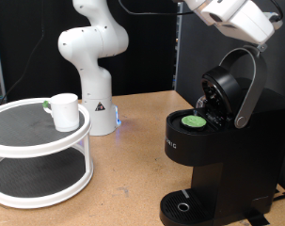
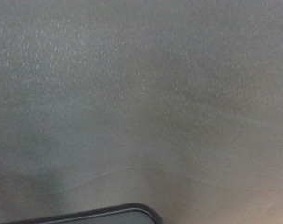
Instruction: Make a cup of coffee with the keurig machine
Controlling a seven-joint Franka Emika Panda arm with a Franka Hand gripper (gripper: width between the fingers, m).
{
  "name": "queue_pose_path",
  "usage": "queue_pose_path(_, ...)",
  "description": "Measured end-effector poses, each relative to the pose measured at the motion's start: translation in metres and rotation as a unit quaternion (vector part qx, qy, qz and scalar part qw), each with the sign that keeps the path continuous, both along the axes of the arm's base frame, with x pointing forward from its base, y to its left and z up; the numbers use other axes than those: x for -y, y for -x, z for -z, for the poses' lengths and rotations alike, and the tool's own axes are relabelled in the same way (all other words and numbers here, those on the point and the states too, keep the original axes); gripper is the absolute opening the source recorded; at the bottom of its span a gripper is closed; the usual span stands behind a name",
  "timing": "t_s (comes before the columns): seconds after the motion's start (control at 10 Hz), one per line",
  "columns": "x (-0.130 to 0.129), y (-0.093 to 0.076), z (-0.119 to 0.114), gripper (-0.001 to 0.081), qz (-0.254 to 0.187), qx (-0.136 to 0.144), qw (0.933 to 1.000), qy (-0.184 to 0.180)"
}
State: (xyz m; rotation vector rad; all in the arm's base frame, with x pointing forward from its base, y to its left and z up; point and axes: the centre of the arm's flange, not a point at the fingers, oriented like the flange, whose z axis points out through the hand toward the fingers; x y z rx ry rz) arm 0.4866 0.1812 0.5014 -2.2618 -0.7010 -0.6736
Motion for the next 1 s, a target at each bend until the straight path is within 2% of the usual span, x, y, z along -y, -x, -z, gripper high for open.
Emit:
queue_pose_path(0.4, 0.012, 0.0, -0.004, 0.0007, -0.006, 0.004, 0.9999, 0.014)
queue_pose_path(0.7, 0.041, 0.002, -0.005, 0.0007, -0.018, 0.011, 0.9989, 0.042)
queue_pose_path(1.0, 0.073, 0.003, 0.012, 0.0007, -0.023, 0.0, 0.9961, 0.085)
